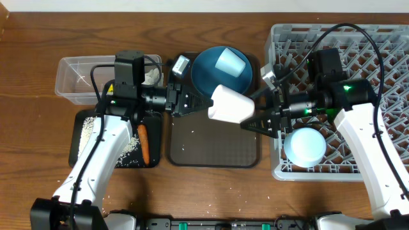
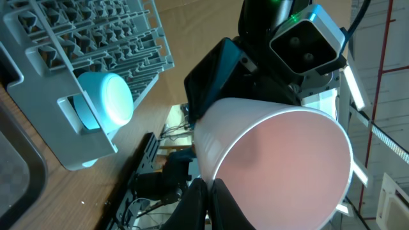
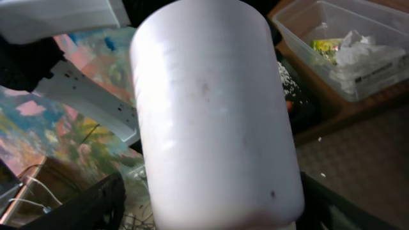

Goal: Sort waste into correct bins and load items into the dishwasher rack
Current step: 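Close the right gripper on the pink cup's base held by left gripper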

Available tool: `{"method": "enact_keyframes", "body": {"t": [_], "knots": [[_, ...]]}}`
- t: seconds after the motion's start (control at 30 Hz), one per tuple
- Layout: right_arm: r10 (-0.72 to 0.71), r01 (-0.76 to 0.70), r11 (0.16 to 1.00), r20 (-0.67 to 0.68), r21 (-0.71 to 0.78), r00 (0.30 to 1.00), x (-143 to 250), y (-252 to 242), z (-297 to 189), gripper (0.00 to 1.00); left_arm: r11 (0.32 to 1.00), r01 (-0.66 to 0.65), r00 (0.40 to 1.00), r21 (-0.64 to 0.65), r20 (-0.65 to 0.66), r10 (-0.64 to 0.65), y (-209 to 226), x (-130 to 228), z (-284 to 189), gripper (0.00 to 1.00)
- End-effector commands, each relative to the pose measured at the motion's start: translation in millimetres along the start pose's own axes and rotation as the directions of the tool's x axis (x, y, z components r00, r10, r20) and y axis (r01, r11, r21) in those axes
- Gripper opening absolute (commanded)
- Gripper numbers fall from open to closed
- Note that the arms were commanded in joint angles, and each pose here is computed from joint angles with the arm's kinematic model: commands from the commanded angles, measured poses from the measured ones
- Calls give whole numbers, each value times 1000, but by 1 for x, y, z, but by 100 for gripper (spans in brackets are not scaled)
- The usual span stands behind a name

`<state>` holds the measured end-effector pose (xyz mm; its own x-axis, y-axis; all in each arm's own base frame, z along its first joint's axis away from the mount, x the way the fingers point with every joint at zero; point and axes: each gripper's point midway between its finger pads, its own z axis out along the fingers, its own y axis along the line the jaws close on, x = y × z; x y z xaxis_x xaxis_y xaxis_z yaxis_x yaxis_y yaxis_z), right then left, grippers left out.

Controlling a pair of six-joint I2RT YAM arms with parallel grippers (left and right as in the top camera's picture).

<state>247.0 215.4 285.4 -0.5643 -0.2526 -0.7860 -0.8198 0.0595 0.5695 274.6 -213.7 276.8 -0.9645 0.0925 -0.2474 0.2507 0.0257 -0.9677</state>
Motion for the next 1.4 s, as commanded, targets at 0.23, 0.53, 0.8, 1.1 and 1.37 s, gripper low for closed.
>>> {"method": "enact_keyframes", "body": {"t": [0.23,0.53,0.8,1.1,1.37], "knots": [[-61,63,994,28,-88,998,-9,20,8,68,998,-62,998,24,-14,62,-14,2,0,6],[-81,83,994,24,-75,996,-9,17,8,80,998,-63,998,24,-14,63,-14,2,0,7],[-77,77,995,7,-56,997,-7,14,9,68,998,-66,998,24,-14,66,-14,2,0,6],[-52,51,999,-31,-18,998,2,8,9,86,997,-79,997,25,-13,80,-14,1,0,6],[-51,51,999,-38,-8,998,3,5,9,77,996,-81,997,25,-13,81,-15,1,0,6]]}}
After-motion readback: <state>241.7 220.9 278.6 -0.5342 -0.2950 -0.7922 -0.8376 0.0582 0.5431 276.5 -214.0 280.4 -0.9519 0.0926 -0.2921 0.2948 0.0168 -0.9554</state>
